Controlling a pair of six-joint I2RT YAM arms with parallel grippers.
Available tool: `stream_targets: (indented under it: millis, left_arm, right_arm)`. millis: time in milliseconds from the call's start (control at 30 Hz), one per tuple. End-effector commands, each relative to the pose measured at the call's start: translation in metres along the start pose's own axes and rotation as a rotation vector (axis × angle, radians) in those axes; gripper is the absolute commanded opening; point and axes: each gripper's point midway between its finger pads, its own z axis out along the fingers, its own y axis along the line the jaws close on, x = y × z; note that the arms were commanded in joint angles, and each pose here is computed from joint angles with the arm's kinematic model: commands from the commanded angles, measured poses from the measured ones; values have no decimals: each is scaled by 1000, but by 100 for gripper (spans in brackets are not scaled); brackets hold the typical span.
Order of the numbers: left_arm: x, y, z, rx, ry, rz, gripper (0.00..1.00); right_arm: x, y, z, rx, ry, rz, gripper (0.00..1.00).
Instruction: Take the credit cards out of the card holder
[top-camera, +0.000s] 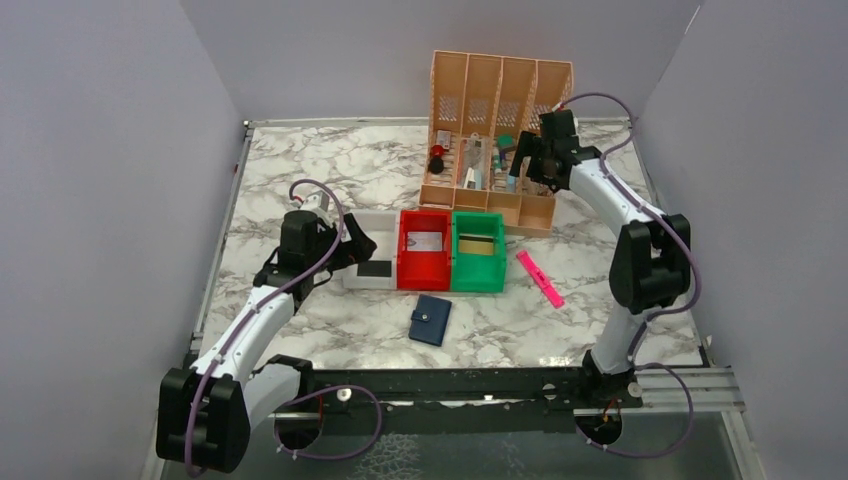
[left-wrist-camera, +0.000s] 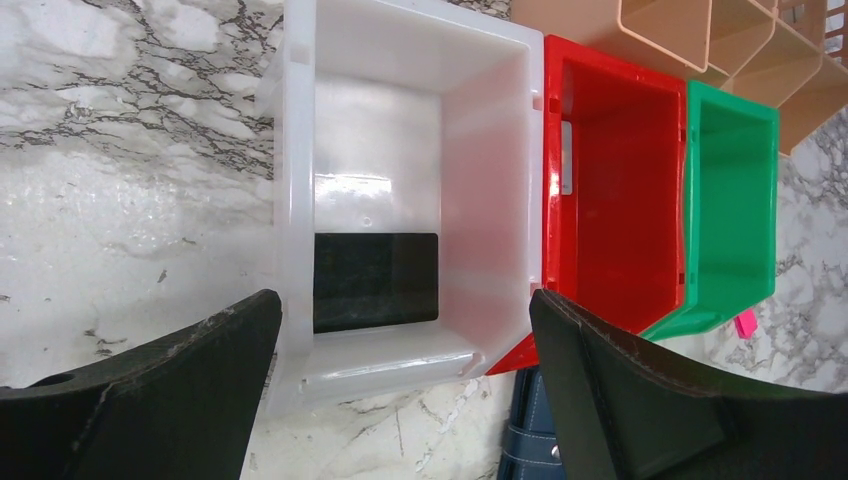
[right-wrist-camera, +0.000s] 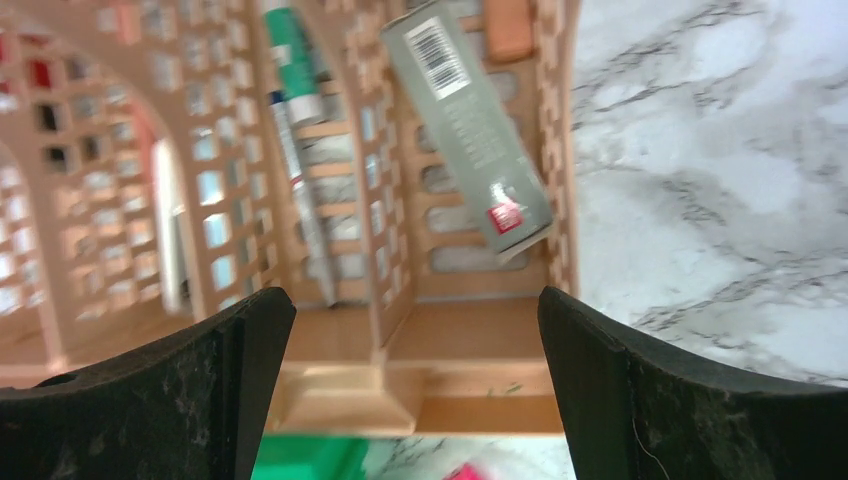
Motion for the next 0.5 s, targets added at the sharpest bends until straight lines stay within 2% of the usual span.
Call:
stream_targets:
  millis: [0,100,200,467]
  left_arm:
    - [1,-3,-7,13,-4,15,99]
    - [0,-2,-7,10,-14,7,99]
    - [2,-1,-4,7,-6,0,99]
    - [4,-2,-3,13,10,5,99]
  right_arm:
    - [2,-45,12,270,29,-48,100]
    - [0,-62,29,334,10,-85,99]
    - [2,-93,37,427,46,-6,99]
    - [-14,-152,57,467,66,144,99]
